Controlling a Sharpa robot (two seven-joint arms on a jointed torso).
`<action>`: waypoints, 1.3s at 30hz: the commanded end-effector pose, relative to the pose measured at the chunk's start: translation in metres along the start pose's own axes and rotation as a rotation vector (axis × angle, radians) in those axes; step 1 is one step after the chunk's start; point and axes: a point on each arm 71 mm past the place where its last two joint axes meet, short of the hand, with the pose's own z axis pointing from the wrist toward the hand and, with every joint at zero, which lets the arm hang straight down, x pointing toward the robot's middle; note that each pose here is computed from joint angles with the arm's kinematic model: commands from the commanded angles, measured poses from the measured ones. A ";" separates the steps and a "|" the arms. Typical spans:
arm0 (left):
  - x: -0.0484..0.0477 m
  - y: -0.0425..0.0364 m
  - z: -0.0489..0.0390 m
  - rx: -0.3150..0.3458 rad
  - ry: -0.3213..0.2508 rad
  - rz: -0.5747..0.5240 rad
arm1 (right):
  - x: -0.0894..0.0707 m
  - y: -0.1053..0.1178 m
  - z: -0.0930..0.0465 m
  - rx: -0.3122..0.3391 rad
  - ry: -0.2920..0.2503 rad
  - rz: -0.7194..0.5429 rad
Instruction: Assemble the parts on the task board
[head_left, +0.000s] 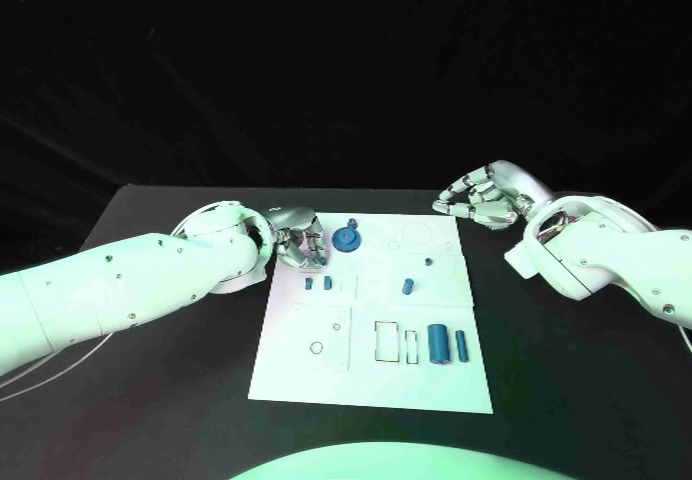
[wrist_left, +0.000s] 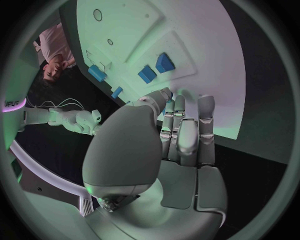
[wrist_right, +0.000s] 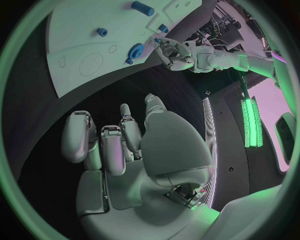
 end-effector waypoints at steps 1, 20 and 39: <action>0.0029 -0.0025 0.0006 0.008 0.027 0.008 | 0.000 0.001 0.000 -0.011 -0.001 -0.003; 0.0037 -0.0026 0.0012 -0.002 0.038 0.007 | 0.000 0.001 0.000 -0.010 -0.002 -0.003; 0.0027 -0.0014 0.0011 -0.017 0.023 0.002 | 0.000 0.001 0.000 -0.010 -0.004 -0.003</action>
